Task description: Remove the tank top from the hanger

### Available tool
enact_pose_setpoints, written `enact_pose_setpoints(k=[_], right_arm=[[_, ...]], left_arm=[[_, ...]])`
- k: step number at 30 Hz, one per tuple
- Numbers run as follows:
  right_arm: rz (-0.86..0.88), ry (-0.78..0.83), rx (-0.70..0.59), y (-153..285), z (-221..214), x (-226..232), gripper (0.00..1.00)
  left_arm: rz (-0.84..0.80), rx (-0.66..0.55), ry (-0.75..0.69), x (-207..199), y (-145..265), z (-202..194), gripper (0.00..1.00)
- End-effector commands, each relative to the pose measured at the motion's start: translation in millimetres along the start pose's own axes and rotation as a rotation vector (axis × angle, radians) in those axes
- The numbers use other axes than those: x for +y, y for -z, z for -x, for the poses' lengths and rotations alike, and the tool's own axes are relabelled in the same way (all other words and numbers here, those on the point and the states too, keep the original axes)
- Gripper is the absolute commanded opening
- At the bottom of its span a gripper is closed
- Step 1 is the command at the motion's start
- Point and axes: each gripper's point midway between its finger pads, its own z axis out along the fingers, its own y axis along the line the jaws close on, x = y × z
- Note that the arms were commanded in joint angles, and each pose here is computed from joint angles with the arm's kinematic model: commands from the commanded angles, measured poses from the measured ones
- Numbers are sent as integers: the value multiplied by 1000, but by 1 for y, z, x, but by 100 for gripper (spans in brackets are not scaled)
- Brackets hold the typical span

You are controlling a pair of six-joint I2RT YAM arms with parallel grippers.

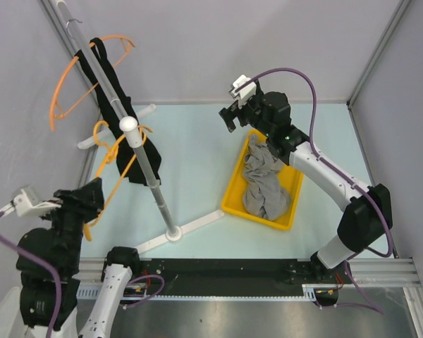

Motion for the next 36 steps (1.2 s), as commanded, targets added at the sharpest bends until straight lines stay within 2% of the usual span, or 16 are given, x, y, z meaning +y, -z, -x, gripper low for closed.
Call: enact_pose_setpoints(k=[1, 5, 7, 13, 18, 24, 32, 36], right_arm=[[-55, -11, -117, 19, 43, -12, 100], [-61, -10, -126, 27, 41, -10, 100], [-64, -10, -139, 31, 44, -11, 100], [-57, 3, -142, 37, 47, -6, 100], [-58, 12, -152, 43, 49, -5, 100], [-51, 16, -153, 45, 51, -2, 100], [-52, 21, -150, 46, 50, 0, 100], [-45, 24, -149, 45, 50, 3, 100]], left_arm=[[-2, -151, 46, -8, 34, 50, 0], [-29, -180, -15, -23, 52, 78, 0], [-92, -193, -47, -40, 64, 92, 0], [-199, -115, -117, -80, 56, 106, 0], [-220, -31, -131, -93, 30, 97, 0], [-279, 6, -140, -108, 9, 88, 0], [-332, 11, -137, -113, 17, 83, 0], [-329, 55, -142, -106, 24, 70, 0]])
